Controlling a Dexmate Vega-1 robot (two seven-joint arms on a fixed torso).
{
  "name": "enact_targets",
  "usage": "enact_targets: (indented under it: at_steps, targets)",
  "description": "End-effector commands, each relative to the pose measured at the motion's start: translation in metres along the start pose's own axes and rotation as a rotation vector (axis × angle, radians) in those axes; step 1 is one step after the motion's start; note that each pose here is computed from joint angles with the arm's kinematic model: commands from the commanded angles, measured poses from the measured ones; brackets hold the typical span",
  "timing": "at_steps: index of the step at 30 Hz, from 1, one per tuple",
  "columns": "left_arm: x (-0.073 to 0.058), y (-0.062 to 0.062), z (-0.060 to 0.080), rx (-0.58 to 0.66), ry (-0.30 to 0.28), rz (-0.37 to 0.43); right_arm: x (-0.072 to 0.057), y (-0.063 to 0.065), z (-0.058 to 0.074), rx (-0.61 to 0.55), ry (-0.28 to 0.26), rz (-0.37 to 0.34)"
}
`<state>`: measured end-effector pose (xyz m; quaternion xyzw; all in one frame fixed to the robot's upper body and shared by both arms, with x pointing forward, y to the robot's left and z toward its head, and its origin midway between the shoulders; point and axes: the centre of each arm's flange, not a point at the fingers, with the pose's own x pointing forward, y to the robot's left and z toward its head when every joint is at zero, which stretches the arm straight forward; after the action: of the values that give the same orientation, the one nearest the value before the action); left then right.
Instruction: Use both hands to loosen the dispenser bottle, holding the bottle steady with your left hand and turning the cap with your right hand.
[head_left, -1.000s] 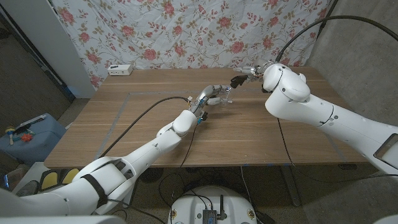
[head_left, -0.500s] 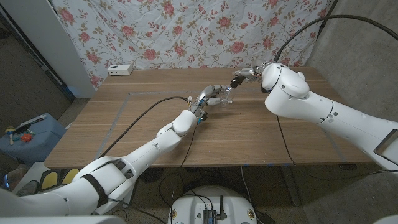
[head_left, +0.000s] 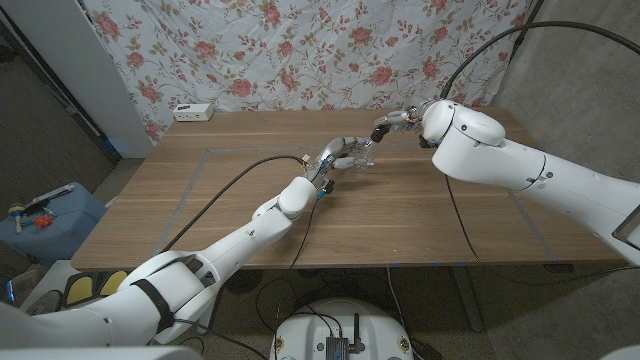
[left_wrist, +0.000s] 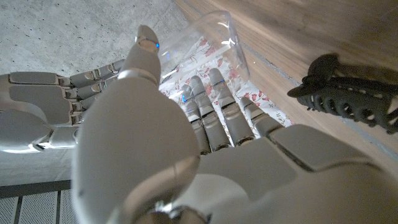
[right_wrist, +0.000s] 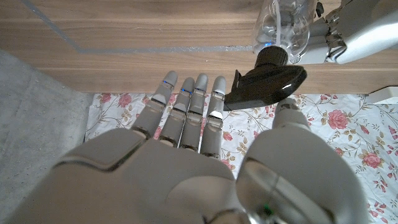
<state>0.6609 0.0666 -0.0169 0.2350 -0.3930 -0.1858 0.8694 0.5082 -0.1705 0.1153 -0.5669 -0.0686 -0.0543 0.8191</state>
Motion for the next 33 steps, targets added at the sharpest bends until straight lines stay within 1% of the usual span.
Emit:
enact_targets:
  at_steps: [1, 15, 23, 33]
  targets:
    - [-0.0017, -0.0011, 0.0000, -0.002, 0.000, 0.006, -0.0010, -0.0070, -0.0019, 0.004, -0.010, 0.009]
    - [0.0000, -0.0006, -0.0015, -0.006, -0.009, 0.009, -0.0021, -0.0093, -0.0011, 0.014, -0.036, 0.023]
    - [0.0024, -0.0002, -0.0023, -0.009, -0.015, 0.009, -0.0024, -0.0109, -0.0004, 0.020, -0.054, 0.012]
    - [0.0050, -0.0001, -0.0030, -0.013, -0.015, 0.006, 0.0004, -0.0128, 0.0000, 0.030, -0.082, 0.007]
